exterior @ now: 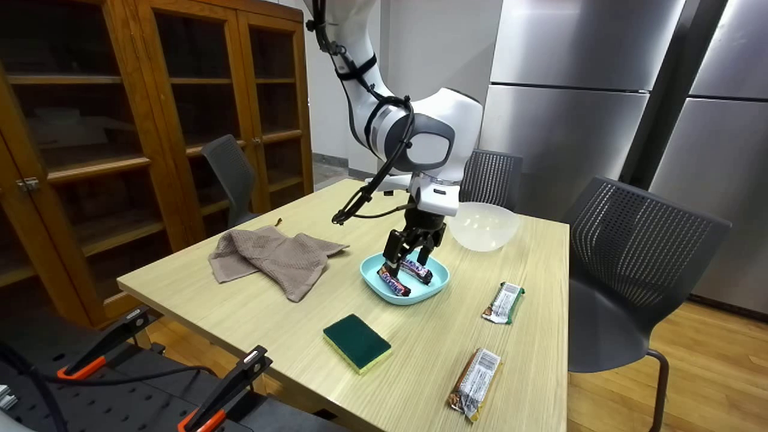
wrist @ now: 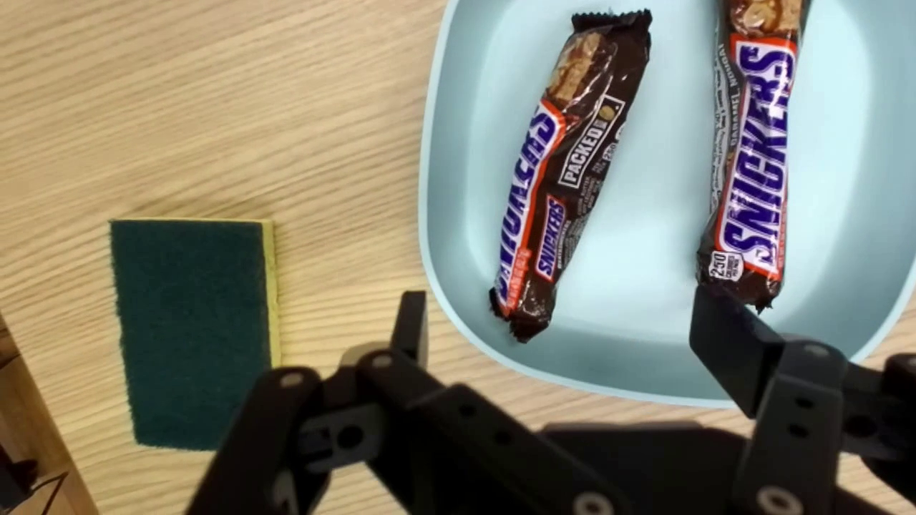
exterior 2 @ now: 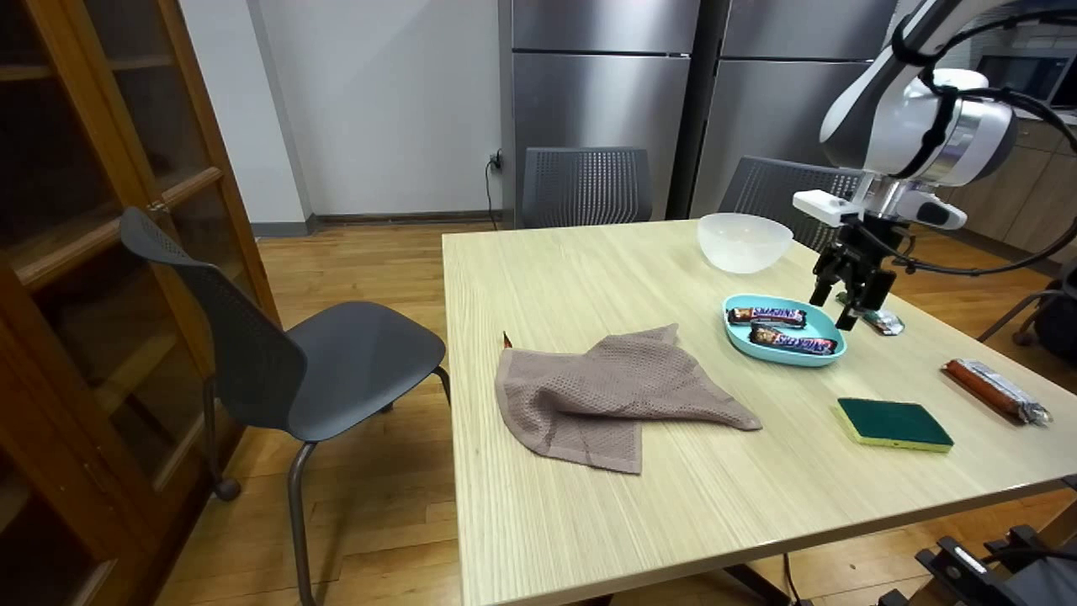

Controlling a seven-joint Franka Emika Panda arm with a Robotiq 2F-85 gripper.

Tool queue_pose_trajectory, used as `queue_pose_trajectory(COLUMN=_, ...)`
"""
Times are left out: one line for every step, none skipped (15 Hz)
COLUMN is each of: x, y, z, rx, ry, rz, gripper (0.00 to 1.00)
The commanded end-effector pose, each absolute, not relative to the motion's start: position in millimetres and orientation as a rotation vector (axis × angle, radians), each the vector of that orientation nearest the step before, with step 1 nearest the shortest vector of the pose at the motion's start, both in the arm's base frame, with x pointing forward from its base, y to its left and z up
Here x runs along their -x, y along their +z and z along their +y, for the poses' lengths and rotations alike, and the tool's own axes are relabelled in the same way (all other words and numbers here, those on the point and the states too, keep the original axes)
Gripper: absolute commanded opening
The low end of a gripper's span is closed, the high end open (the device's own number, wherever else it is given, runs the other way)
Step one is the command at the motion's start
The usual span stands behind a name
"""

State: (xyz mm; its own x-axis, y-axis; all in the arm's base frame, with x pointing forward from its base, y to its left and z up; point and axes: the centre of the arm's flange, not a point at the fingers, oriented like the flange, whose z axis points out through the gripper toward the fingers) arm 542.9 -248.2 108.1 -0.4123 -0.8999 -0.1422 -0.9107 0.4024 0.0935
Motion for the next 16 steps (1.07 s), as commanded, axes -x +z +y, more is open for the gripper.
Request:
queue_pose_trajectory(x=-530, y=122, z=-249, rx=1.708, ry=0.235, rz=2.569, gripper=1.0)
queue_pose_trajectory(x=-530, y=123, z=-253, rx=1.703, ry=0.216, rz=2.585, gripper=1.0)
queue_pose_trajectory(x=-532, y=124, z=-258, rx=1.659, ry=0.197, rz=2.623, gripper=1.0)
queue_pose_trajectory(x=-532, y=126, z=-264, rx=1.606, ry=0.175, rz=2.653, gripper=1.0)
queue_pose_trajectory(x=-531, y=128, z=-271, rx=1.553, ry=0.157, rz=2.682, gripper=1.0)
queue_pose_trajectory(x=-530, y=130, z=-277, rx=1.542, ry=0.151, rz=2.692, gripper=1.0)
queue_pose_trajectory(x=-531, y=131, z=-283, rx=1.567, ry=0.139, rz=2.688, gripper=1.0)
queue_pose_trajectory(x=-531, y=131, z=-289, rx=1.595, ry=0.132, rz=2.685, gripper=1.0)
queue_pose_trajectory(x=-532, y=131, z=-295, rx=1.645, ry=0.128, rz=2.675, gripper=1.0)
queue_pose_trajectory(x=-533, y=131, z=-300, rx=1.687, ry=0.123, rz=2.662, gripper=1.0)
queue_pose_trajectory(x=-534, y=132, z=-306, rx=1.749, ry=0.096, rz=2.644, gripper=1.0)
queue_pose_trajectory(x=-535, y=133, z=-312, rx=1.812, ry=0.081, rz=2.622, gripper=1.0)
queue_pose_trajectory(x=-537, y=134, z=-317, rx=1.904, ry=0.07, rz=2.605, gripper=1.0)
queue_pose_trajectory(x=-540, y=134, z=-322, rx=1.984, ry=0.04, rz=2.587, gripper=1.0)
queue_pose_trajectory(x=-543, y=132, z=-326, rx=2.064, ry=0.035, rz=2.566, gripper=1.0)
queue_pose_trajectory(x=-546, y=130, z=-329, rx=2.134, ry=0.027, rz=2.537, gripper=1.0)
